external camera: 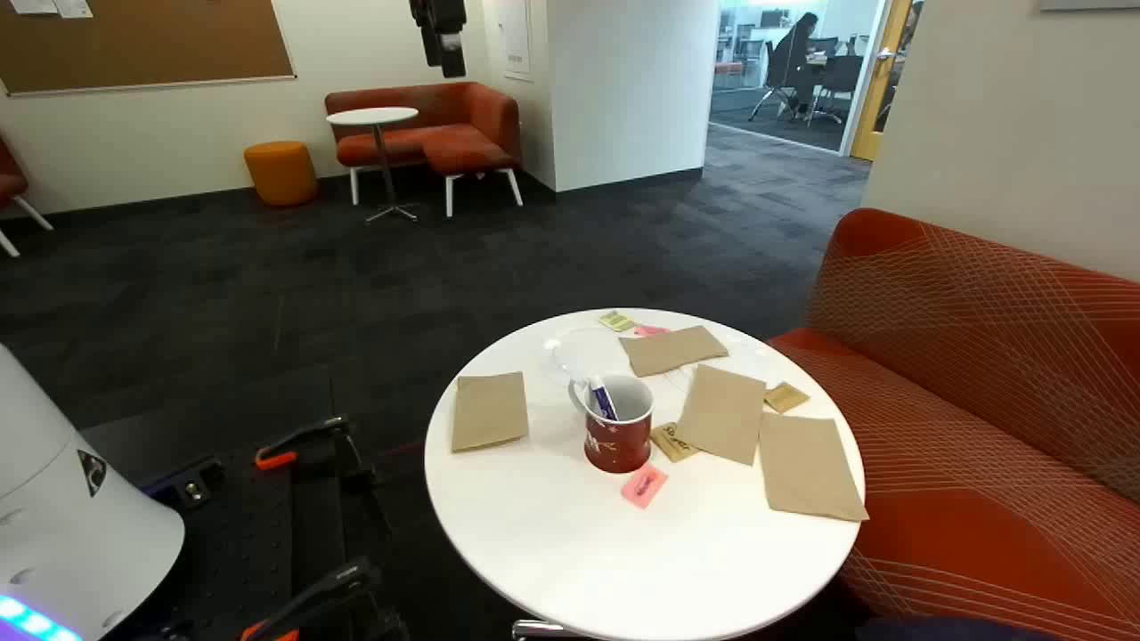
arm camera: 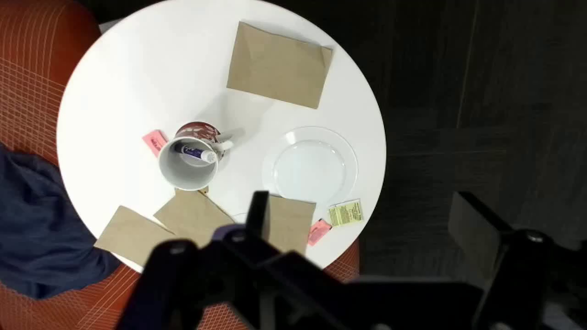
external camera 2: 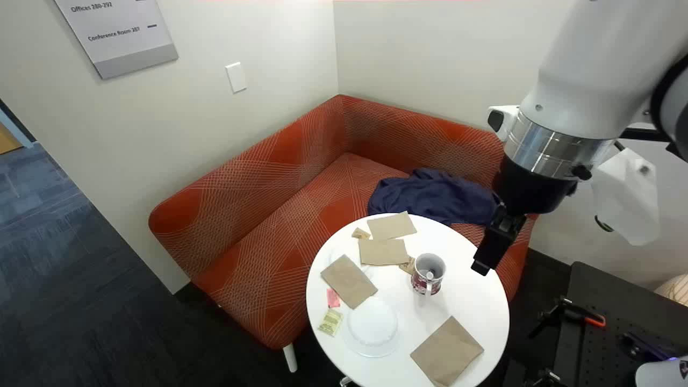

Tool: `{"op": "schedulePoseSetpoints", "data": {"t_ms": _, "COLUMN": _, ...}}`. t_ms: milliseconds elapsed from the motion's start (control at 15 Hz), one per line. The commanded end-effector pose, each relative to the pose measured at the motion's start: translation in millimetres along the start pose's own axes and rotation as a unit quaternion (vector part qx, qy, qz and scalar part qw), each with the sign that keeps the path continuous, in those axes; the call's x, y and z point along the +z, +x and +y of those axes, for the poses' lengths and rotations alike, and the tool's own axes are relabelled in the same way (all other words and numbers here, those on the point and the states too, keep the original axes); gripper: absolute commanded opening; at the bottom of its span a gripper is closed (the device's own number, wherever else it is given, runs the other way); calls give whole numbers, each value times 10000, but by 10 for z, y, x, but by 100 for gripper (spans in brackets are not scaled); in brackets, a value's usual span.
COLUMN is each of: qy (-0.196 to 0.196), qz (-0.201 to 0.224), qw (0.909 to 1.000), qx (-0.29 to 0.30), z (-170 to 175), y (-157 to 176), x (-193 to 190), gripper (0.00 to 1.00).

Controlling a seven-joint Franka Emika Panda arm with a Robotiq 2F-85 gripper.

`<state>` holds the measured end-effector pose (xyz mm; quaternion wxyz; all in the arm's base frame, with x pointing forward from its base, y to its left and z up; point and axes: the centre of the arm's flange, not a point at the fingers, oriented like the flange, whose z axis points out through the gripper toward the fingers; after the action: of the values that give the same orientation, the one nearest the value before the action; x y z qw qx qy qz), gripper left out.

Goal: Take the marker out of the cup and put it on the table

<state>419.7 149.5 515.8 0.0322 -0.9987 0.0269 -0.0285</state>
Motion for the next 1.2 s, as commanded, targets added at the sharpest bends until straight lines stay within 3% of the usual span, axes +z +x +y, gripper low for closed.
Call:
{"op": "schedulePoseSetpoints", "data": {"t_ms": 0, "qy": 0, "qz": 0, "qw": 10000, "qx": 0, "z": 0, "y": 0, "x": 0, "gripper": 100}}
{"op": "schedulePoseSetpoints", "data": {"t_ms": 600, "qy": 26, "qz": 30, "qw": 10000, "qx": 71, "z": 29, "y": 24, "x": -23, "gripper": 100}}
{"op": "schedulePoseSetpoints", "data": {"t_ms": 1133, "qy": 216, "qz": 17, "qw": 9901, "qx": 1387, "z": 874, "y": 349, "x": -106, "gripper": 100}}
